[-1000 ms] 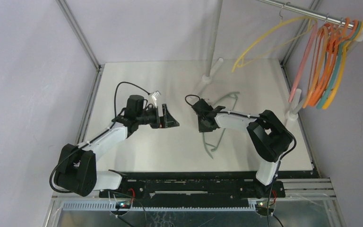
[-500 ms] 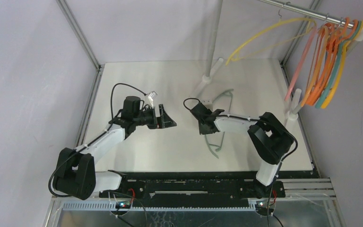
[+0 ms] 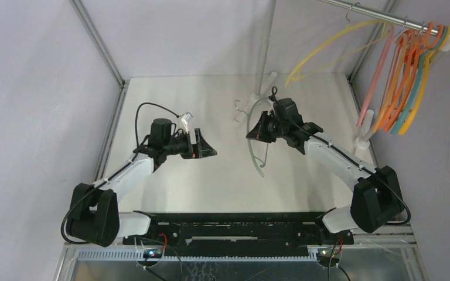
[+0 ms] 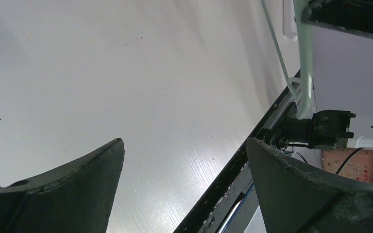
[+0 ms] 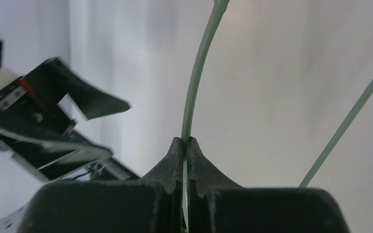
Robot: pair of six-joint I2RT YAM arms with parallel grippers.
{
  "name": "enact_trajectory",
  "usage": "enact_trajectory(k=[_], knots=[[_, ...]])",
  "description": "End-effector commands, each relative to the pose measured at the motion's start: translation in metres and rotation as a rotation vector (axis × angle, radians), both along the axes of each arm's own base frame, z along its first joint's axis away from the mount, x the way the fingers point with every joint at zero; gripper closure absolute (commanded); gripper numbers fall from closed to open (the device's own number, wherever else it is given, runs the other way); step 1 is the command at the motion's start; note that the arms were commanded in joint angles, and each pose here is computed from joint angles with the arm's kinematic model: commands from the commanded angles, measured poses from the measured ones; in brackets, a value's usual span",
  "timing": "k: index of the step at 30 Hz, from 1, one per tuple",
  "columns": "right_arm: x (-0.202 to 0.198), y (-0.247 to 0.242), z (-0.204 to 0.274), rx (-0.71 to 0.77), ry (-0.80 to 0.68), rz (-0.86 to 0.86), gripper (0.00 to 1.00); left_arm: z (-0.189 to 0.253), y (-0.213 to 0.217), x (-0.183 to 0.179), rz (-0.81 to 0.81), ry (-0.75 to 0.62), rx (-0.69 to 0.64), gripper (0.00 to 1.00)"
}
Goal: Organize the hangers
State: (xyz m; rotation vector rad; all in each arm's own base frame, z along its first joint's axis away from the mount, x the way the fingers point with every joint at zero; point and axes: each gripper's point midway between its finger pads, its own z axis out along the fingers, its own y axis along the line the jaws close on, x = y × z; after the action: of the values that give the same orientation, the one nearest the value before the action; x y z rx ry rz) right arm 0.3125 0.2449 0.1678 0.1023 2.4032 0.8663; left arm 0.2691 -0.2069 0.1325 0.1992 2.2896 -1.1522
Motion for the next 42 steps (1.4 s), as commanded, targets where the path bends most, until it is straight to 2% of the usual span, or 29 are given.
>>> enact_trajectory(k=[1, 12, 19, 29, 35, 42], knots=[[-0.009, 0.036, 0.061, 0.221, -0.075, 0.112, 1.00, 0.010, -0.001, 0.007, -0.021, -0.056, -0.015, 0.01], [-0.001, 0.059, 0.199, 0.375, -0.346, 0.104, 1.00, 0.007, -0.002, 0.008, -0.021, -0.041, -0.016, 0.01], [-0.011, 0.078, 0.248, 0.409, -0.453, 0.153, 1.00, 0.010, -0.002, 0.008, -0.013, -0.043, -0.023, 0.01], [0.025, 0.030, 0.325, 0.464, -0.677, -0.096, 1.00, 0.008, 0.000, 0.001, -0.011, -0.039, -0.028, 0.00], [0.026, 0.003, 0.343, 0.467, -0.743, -0.212, 1.00, 0.002, 0.002, -0.002, 0.001, -0.030, -0.025, 0.01], [0.035, -0.022, 0.357, 0.467, -0.772, -0.264, 1.00, 0.002, 0.000, 0.001, 0.005, -0.024, -0.031, 0.00]])
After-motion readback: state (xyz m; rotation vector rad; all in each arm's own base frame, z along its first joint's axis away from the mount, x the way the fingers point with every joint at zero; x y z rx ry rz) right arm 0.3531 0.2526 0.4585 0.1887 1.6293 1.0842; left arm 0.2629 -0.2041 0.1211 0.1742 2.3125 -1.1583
